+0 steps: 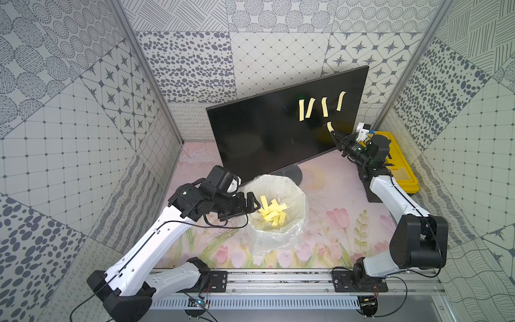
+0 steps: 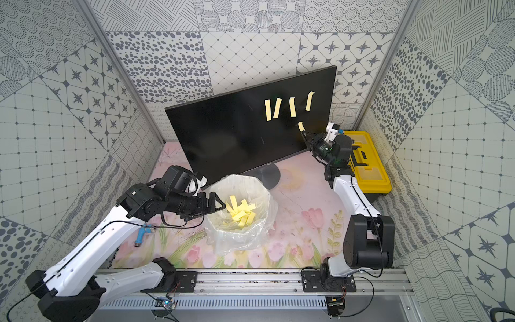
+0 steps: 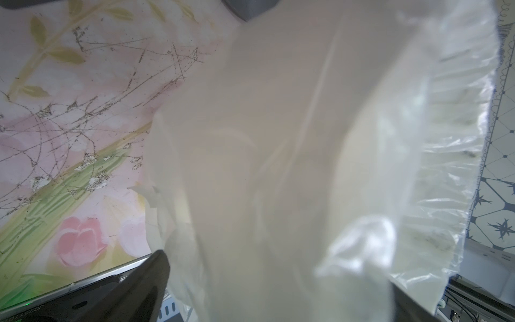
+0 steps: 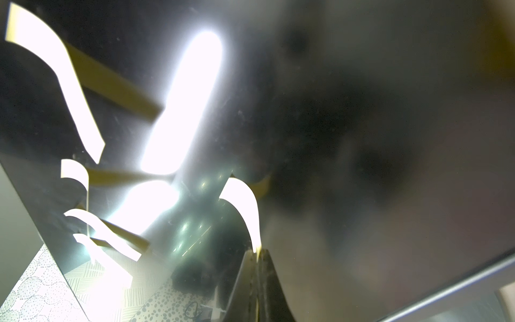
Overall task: Remove the sticky note from the monitor
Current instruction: Tear off the sticky note from the monitor, then place the sticky note in the trash bin.
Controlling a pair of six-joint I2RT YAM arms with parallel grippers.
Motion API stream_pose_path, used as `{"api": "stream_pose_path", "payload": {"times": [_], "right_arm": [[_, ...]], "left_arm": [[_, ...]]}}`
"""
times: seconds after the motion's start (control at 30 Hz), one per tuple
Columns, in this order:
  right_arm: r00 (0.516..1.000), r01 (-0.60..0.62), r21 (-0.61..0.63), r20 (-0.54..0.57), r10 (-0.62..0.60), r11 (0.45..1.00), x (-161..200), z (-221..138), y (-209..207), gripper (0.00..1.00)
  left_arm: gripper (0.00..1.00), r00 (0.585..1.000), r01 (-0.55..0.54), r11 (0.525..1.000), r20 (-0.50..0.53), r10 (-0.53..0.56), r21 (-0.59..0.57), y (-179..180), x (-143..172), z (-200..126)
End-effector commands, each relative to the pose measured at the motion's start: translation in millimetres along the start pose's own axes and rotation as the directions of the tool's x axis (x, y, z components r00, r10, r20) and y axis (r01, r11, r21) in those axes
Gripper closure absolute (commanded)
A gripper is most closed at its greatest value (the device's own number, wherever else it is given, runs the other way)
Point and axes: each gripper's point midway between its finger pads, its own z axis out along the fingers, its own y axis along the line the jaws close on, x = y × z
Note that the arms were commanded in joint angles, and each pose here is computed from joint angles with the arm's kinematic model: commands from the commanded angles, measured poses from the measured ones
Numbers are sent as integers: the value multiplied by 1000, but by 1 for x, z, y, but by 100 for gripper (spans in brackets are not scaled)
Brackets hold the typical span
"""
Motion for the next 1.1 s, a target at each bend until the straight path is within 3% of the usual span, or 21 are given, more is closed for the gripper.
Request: {"api": "stream_pose_path", "payload": {"times": [0.0, 0.23, 0.43, 0.63, 0.9, 1.07], "right_arm": [[999, 46, -40, -9, -46, 998, 8, -18, 23, 100], [994, 87, -58, -65, -91, 995, 37, -45, 53, 100], [953, 173, -75, -240, -187, 982, 102, -57, 86, 100], [831, 259, -137, -472, -293, 956, 196, -63, 109, 100], [657, 337, -193, -653, -377, 921, 284, -76, 111, 99], [574, 400, -211, -701, -423, 892, 312, -81, 108, 84]], "left_arm": [[1, 1000, -22, 1000, 9, 22, 8, -4, -1, -2], [1, 1000, -24, 1000, 8, 24, 15, -5, -1, -1], [1, 1000, -21, 1000, 8, 21, 17, -4, 1, -1], [1, 1000, -22, 1000, 13, 22, 19, -3, 1, 0], [1, 1000, -25, 999, 16, 24, 25, -5, 0, -2], [1, 1000, -23, 999, 16, 22, 25, -5, 0, -1]]}}
